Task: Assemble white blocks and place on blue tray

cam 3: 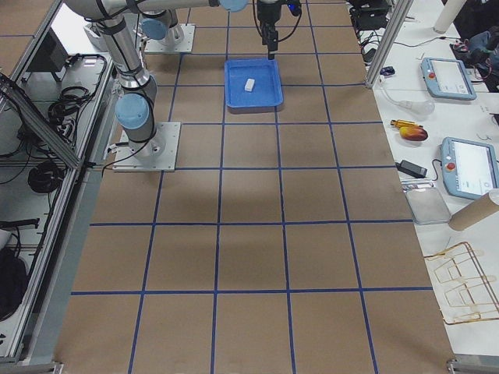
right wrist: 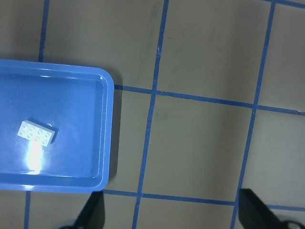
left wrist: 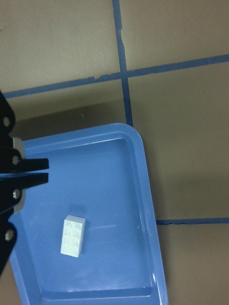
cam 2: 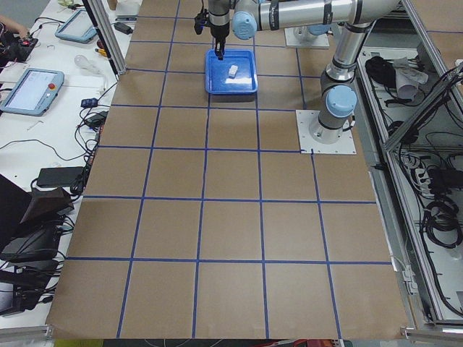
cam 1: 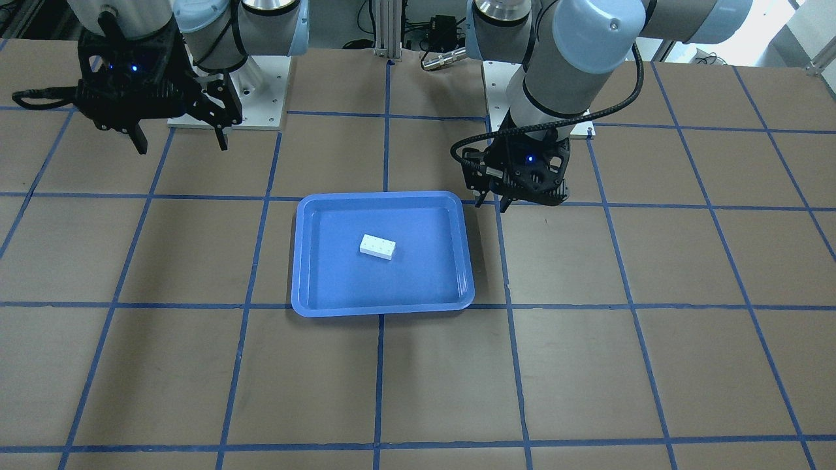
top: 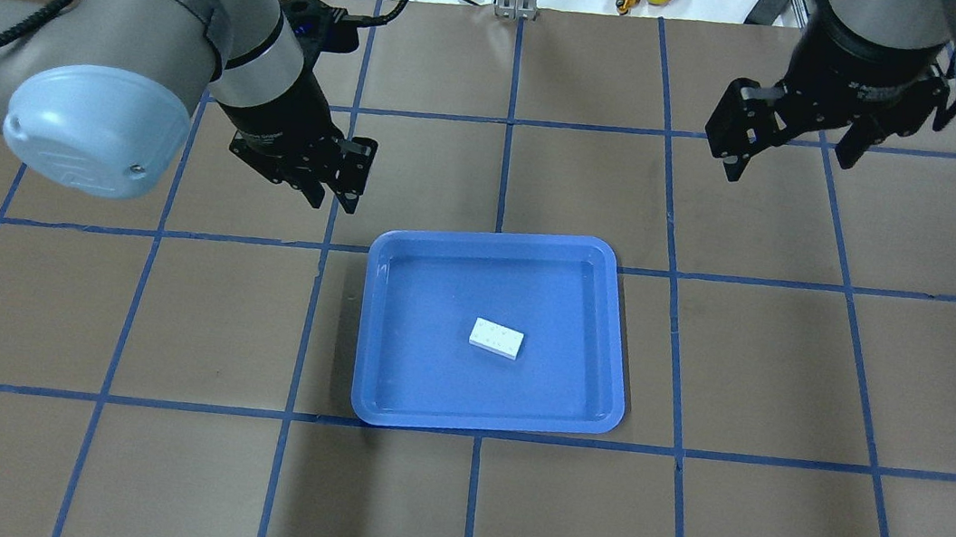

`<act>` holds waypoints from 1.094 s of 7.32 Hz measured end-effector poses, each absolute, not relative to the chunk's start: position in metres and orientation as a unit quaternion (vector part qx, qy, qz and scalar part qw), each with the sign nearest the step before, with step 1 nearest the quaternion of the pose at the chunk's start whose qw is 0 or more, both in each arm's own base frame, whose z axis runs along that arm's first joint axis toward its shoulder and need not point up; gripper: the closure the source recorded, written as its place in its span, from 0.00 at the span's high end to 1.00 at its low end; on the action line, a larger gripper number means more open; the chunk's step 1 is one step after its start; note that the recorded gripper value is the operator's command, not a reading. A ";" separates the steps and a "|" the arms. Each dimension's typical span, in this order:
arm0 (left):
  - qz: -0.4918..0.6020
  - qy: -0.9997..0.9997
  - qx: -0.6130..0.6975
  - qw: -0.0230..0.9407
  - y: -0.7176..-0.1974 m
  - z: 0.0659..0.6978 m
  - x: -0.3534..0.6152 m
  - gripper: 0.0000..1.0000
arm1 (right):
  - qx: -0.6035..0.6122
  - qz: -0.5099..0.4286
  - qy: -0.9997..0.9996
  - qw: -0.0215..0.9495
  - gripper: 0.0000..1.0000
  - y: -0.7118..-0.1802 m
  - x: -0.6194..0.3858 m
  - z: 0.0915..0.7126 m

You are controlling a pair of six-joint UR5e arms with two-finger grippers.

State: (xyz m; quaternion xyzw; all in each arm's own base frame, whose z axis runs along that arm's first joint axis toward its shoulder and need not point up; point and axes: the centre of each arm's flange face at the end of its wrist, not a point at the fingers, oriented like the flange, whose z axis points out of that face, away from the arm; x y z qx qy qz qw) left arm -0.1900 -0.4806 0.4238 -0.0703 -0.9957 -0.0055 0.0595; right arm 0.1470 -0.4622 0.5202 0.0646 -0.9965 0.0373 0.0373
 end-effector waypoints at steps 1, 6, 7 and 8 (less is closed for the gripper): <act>-0.005 -0.996 -0.064 0.058 -0.471 0.451 -0.180 1.00 | 0.047 0.054 -0.997 0.024 1.00 -0.450 0.149 0.518; 0.051 -0.998 0.001 0.048 -0.492 0.536 -0.114 1.00 | 0.019 0.059 -0.998 -0.002 1.00 -0.455 0.153 0.509; 0.056 -0.998 0.002 0.031 -0.493 0.541 -0.110 1.00 | 0.017 0.059 -0.998 -0.001 1.00 -0.456 0.153 0.508; 0.059 -0.998 0.002 0.019 -0.492 0.544 -0.108 1.00 | 0.017 0.060 -0.998 0.001 1.00 -0.456 0.153 0.508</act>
